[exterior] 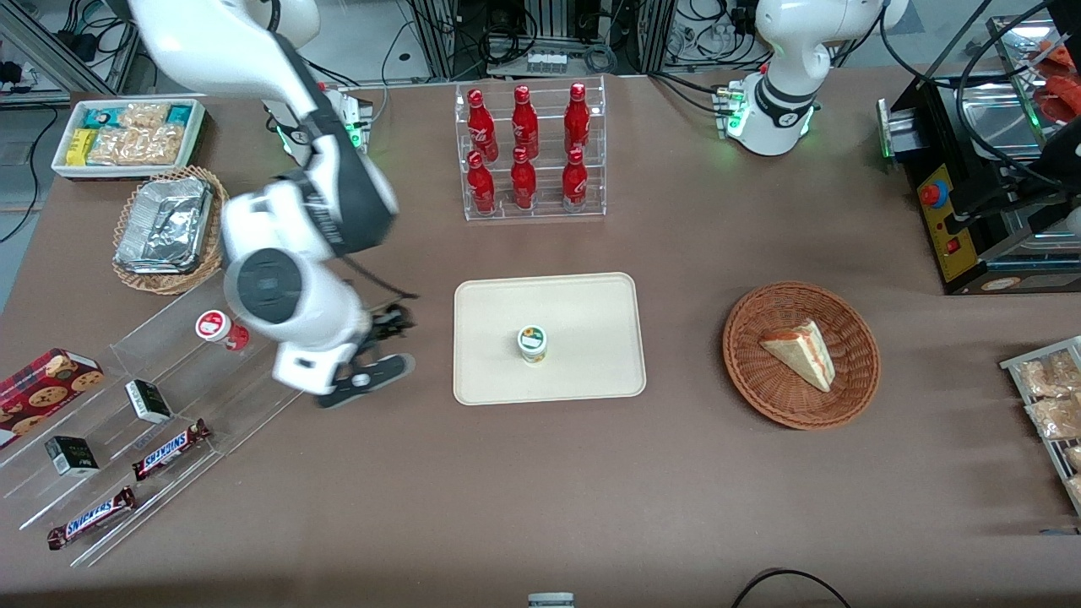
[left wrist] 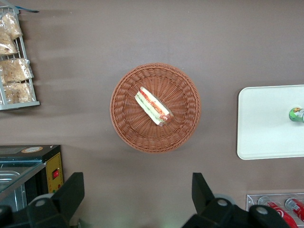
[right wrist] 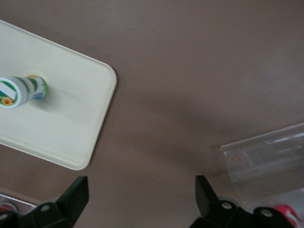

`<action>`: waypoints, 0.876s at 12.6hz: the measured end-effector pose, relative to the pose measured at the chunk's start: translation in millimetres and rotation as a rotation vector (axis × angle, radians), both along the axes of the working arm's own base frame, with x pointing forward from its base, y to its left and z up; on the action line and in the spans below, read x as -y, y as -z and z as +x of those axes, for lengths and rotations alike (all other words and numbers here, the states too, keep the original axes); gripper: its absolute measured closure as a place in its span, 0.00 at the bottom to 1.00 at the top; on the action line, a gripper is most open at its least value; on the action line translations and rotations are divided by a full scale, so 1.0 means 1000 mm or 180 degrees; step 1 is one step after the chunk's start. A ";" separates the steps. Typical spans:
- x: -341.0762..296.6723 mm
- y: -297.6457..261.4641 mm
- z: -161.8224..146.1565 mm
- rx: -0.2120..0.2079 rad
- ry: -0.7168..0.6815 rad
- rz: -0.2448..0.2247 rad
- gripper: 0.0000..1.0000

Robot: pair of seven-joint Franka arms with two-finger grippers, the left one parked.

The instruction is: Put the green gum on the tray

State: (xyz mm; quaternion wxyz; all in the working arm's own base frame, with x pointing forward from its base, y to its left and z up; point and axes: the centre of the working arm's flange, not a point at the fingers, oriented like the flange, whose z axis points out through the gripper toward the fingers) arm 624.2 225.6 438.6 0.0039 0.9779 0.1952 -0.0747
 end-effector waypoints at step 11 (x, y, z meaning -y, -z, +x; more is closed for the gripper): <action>0.261 -0.073 -0.036 -0.0013 0.0911 0.0131 0.00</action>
